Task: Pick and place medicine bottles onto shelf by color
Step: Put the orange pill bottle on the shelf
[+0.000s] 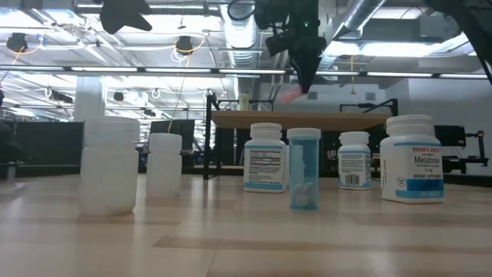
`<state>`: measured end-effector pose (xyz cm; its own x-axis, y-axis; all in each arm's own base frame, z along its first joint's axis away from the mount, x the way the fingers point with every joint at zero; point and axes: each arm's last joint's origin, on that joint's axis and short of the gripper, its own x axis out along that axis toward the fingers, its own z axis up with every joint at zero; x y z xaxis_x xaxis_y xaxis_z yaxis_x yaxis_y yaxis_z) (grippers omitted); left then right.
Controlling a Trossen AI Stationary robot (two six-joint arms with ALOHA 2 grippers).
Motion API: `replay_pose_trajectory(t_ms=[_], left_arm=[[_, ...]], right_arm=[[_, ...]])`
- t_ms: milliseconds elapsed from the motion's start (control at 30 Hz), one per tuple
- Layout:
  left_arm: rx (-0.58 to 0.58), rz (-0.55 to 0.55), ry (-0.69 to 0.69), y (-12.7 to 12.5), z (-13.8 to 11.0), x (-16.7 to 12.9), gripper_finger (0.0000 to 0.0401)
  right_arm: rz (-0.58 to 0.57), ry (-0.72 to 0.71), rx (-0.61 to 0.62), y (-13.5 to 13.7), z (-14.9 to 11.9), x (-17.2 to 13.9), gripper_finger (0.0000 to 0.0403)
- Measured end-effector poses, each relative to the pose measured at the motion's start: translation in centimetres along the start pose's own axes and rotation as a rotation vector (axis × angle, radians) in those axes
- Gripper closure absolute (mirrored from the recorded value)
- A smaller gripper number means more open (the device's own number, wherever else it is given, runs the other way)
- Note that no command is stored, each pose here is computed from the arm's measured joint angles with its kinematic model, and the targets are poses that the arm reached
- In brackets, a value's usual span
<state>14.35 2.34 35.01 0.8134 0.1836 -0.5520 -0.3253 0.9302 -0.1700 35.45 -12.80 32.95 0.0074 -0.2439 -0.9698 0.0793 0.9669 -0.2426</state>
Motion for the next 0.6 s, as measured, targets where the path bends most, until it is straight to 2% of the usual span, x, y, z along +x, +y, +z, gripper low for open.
replay_pose_trajectory(t_ms=[200,300,400,600], left_arm=[[0.002,0.003,0.06,-0.2,0.1,1.6,0.0214],[0.012,0.01,0.116,-0.4,0.1,3.1,0.0214],[0.048,0.009,0.152,-0.7,0.2,4.7,0.0214],[0.14,-0.078,0.086,-1.4,1.3,7.0,0.0209]], right_arm=[[0.141,-0.163,-0.018,3.5,0.9,-2.0,0.029],[0.158,-0.248,-0.037,5.6,1.9,-2.7,0.029],[0.17,-0.268,-0.054,7.4,2.2,-3.2,0.029],[0.19,-0.368,-0.031,9.8,3.2,-4.1,0.029]])
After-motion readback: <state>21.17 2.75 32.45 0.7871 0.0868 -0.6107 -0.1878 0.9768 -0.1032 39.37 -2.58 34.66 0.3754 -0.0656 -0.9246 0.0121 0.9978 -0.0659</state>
